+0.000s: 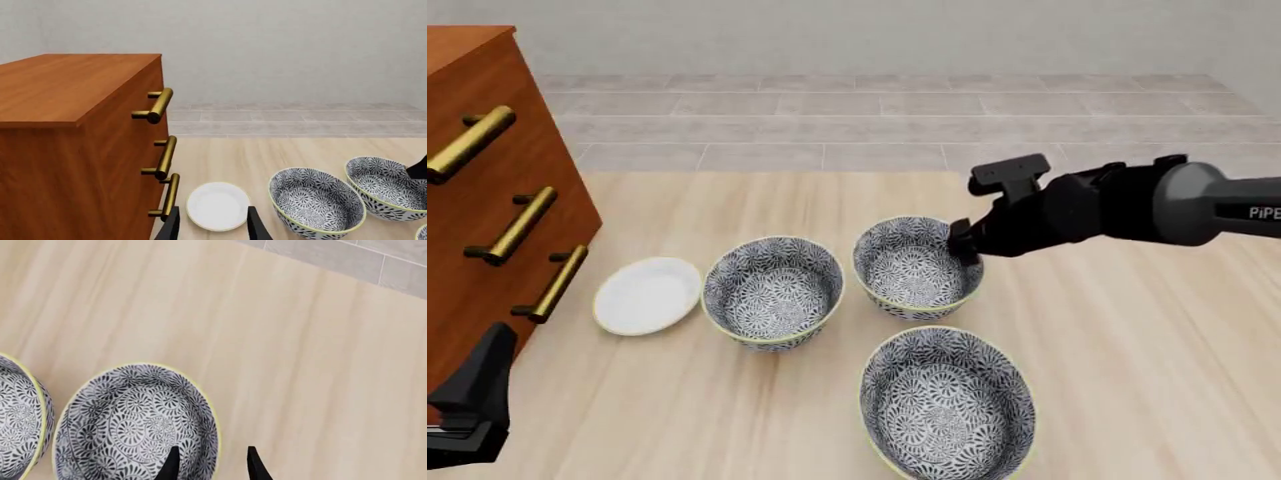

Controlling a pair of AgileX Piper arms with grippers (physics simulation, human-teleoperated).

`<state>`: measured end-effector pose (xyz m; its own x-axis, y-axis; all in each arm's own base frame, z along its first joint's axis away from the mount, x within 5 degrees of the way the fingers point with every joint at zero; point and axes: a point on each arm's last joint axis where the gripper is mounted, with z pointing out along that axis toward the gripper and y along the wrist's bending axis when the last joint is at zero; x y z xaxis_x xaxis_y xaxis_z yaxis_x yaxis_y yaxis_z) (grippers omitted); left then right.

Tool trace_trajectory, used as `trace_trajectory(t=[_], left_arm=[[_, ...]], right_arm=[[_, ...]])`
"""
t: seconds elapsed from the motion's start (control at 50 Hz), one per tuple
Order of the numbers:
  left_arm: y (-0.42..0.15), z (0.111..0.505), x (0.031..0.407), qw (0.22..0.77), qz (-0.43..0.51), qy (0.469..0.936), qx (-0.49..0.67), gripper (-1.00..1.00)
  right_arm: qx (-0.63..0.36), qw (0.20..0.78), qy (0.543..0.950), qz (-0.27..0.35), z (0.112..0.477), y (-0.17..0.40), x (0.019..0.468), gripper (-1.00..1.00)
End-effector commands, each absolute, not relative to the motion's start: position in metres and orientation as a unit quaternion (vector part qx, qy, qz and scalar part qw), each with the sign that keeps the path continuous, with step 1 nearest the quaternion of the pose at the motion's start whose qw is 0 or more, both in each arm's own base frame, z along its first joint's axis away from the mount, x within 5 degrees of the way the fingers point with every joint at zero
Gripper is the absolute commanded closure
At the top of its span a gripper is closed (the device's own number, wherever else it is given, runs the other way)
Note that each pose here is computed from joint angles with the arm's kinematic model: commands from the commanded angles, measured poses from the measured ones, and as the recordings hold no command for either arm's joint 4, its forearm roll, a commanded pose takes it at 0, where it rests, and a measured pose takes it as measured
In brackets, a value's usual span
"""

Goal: Stack the bowl at the front on the bowl in the middle.

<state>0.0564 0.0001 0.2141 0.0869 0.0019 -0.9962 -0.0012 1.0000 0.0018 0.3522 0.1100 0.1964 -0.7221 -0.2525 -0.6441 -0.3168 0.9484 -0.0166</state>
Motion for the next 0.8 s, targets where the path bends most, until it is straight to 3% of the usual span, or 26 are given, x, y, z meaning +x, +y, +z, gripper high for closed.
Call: trace_trajectory(t=[0.02, 0.8], left_arm=[[0.0, 0.214, 0.056, 0.737, 0.001, 0.676, 0.0, -1.0], [0.0, 0.214, 0.056, 0.737, 0.001, 0.676, 0.0, -1.0]], right_arm=[[-0.153, 0.335, 0.928, 0.047, 0.188, 0.111, 0.353, -1.0], [-0.152, 0.322, 0.933, 0.044, 0.166, 0.11, 0.358, -1.0]])
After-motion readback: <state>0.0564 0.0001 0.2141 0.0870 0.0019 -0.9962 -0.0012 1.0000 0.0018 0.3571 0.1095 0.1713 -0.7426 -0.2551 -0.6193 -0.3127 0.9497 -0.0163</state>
